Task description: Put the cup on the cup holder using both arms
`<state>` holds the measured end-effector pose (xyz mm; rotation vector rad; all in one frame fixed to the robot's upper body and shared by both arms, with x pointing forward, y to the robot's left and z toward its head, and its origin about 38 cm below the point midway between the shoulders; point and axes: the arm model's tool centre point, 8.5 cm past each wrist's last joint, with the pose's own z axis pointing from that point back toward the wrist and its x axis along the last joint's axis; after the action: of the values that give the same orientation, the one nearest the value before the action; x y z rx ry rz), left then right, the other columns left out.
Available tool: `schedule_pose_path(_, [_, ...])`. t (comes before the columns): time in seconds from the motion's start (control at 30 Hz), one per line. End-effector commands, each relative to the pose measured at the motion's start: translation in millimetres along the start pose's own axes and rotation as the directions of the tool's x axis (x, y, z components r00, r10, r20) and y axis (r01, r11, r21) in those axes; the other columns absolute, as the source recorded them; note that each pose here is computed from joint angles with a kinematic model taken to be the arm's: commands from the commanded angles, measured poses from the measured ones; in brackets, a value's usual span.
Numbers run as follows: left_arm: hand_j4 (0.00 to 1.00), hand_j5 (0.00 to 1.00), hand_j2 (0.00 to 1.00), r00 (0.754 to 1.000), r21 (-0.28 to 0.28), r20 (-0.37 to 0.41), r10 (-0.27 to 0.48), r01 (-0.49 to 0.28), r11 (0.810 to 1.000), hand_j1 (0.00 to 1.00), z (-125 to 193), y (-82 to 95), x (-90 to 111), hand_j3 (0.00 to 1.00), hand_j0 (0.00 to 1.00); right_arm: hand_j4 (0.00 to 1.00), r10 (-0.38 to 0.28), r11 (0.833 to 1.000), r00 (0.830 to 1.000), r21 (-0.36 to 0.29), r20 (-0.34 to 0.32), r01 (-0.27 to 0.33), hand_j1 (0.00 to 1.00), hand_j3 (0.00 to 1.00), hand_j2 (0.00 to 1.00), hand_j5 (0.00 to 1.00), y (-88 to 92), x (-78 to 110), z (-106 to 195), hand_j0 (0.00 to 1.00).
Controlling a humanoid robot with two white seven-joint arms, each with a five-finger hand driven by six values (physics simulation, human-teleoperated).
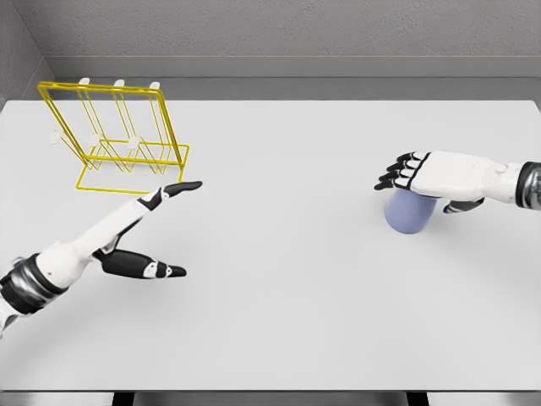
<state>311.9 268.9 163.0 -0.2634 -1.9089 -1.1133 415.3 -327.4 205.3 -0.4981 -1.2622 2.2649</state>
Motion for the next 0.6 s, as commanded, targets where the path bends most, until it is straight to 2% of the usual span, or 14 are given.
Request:
schedule_pose_path(0.0, [1.00, 1.00, 1.00, 1.000, 0.012, 0.014, 0.024, -0.024, 1.000, 1.00, -4.3, -3.7, 1.5, 1.00, 1.00, 1.00, -0.012, 1.000, 1.000, 0.004, -0.013, 0.012, 1.00, 1.00, 1.00, 1.00, 3.4, -4.3, 0.4, 1.00])
schedule_pose_path(0.03, [1.00, 1.00, 1.00, 0.999, 0.013, 0.005, 0.041, -0.041, 0.999, 1.00, -4.5, -6.3, 0.1, 1.00, 1.00, 1.00, -0.014, 1.000, 1.000, 0.004, -0.021, 0.014, 1.00, 1.00, 1.00, 1.00, 3.0, -7.2, 1.4, 1.00])
schedule_pose_path(0.1, [1.00, 1.00, 1.00, 0.995, 0.016, -0.070, 0.066, -0.065, 0.998, 1.00, -13.6, -10.9, -7.3, 1.00, 1.00, 1.00, -0.013, 1.000, 1.000, 0.005, -0.023, 0.014, 1.00, 1.00, 1.00, 1.00, 2.9, -7.8, 2.2, 1.00])
schedule_pose_path(0.13, [1.00, 1.00, 1.00, 0.991, 0.040, -0.076, 0.114, -0.111, 0.993, 1.00, -18.2, -7.7, -8.0, 1.00, 1.00, 1.00, -0.013, 1.000, 1.000, 0.007, -0.023, 0.013, 1.00, 1.00, 1.00, 1.00, 3.4, -7.5, 2.0, 1.00])
schedule_pose_path(0.17, [1.00, 1.00, 1.00, 0.988, 0.051, -0.081, 0.130, -0.126, 0.991, 1.00, -20.0, -5.0, -8.4, 1.00, 1.00, 1.00, -0.012, 1.000, 1.000, 0.007, -0.021, 0.012, 1.00, 1.00, 1.00, 1.00, 3.1, -7.2, 1.8, 1.00])
schedule_pose_path(0.23, [1.00, 1.00, 1.00, 0.983, 0.044, -0.098, 0.155, -0.152, 0.987, 1.00, -19.9, -11.1, -11.0, 1.00, 1.00, 0.99, -0.005, 1.000, 1.000, 0.009, -0.024, 0.005, 0.99, 0.99, 0.99, 0.99, 2.8, -7.3, 1.9, 0.99])
schedule_pose_path(0.27, [1.00, 1.00, 1.00, 0.971, 0.053, -0.142, 0.195, -0.189, 0.981, 1.00, -20.0, -14.4, -16.3, 1.00, 1.00, 0.94, 0.002, 1.000, 1.000, 0.013, -0.025, -0.002, 0.94, 0.94, 0.94, 0.94, 3.0, -7.1, 1.8, 0.94])
schedule_pose_path(0.3, [1.00, 1.00, 1.00, 0.962, 0.061, -0.155, 0.223, -0.216, 0.974, 1.00, -25.5, -15.5, -17.9, 1.00, 1.00, 0.85, 0.014, 1.000, 1.000, 0.021, -0.027, -0.013, 0.85, 0.85, 0.85, 0.85, 3.5, -6.5, 1.2, 0.85])
schedule_pose_path(0.33, [1.00, 1.00, 1.00, 0.954, 0.063, -0.169, 0.246, -0.239, 0.969, 1.00, -27.7, -16.0, -19.4, 1.00, 1.00, 0.83, 0.016, 1.000, 1.000, 0.019, -0.026, -0.016, 0.83, 0.83, 0.83, 0.83, 2.5, -6.1, 1.2, 0.83])
schedule_pose_path(0.43, [1.00, 1.00, 1.00, 0.939, 0.080, -0.196, 0.283, -0.272, 0.959, 1.00, -28.7, -14.9, -22.8, 1.00, 1.00, 0.82, 0.018, 1.000, 1.000, 0.020, -0.024, -0.018, 0.82, 0.82, 0.82, 0.82, 2.6, -5.5, 0.9, 0.82])
schedule_pose_path(0.57, [1.00, 1.00, 1.00, 0.906, 0.085, -0.277, 0.321, -0.309, 0.947, 1.00, -27.0, -21.8, -31.7, 1.00, 1.00, 0.80, 0.024, 0.999, 0.999, 0.023, -0.025, -0.023, 0.80, 0.80, 0.80, 0.80, 2.7, -5.3, 0.7, 0.80])
